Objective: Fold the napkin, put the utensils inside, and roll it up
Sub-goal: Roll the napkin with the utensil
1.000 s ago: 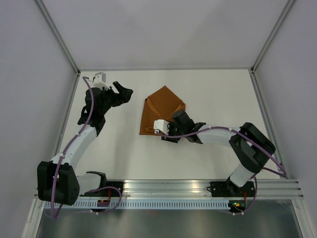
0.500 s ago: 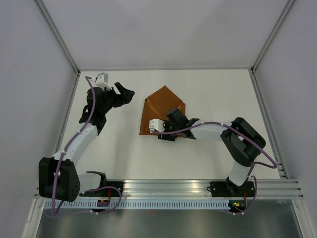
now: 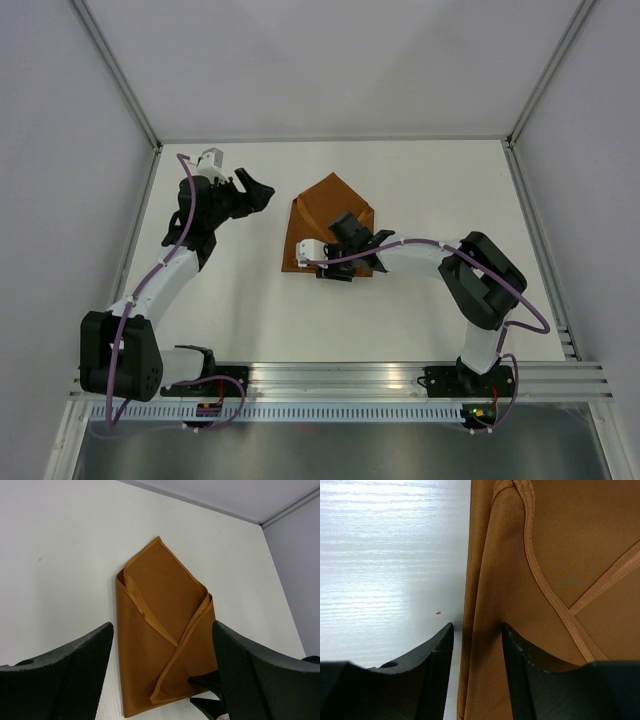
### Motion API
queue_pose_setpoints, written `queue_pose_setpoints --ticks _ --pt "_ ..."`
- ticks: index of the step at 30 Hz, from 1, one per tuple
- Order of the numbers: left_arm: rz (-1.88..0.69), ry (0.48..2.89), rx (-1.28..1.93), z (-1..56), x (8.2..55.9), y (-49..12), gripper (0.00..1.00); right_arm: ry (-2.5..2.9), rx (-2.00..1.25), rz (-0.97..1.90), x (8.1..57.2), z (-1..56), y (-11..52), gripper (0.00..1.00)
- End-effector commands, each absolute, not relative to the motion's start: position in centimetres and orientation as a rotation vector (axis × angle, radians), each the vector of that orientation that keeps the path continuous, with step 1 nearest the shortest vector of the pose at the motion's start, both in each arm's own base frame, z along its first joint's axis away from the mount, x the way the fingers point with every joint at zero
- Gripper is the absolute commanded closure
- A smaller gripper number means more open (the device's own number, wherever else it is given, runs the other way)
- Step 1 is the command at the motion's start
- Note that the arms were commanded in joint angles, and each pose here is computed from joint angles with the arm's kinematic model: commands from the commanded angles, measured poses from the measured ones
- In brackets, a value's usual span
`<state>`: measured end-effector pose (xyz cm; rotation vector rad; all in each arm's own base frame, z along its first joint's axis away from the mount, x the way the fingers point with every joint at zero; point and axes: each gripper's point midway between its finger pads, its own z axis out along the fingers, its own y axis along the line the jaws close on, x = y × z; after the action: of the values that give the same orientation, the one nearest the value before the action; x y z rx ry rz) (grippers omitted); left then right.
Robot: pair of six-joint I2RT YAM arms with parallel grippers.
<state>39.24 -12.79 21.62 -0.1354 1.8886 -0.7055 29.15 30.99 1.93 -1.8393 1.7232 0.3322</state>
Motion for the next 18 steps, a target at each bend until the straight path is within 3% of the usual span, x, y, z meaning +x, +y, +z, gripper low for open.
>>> queue_pose_setpoints --ticks 1,18 --pt "-0.714 1.836 -0.058 23.5 39.8 -13.4 0.16 1.772 -1.928 0.358 27.7 0.3 30.0 0.5" --pt "-0.698 1.876 -0.06 22.4 40.0 -13.4 0.16 1.782 -1.865 0.399 27.9 1.7 30.9 0.47"
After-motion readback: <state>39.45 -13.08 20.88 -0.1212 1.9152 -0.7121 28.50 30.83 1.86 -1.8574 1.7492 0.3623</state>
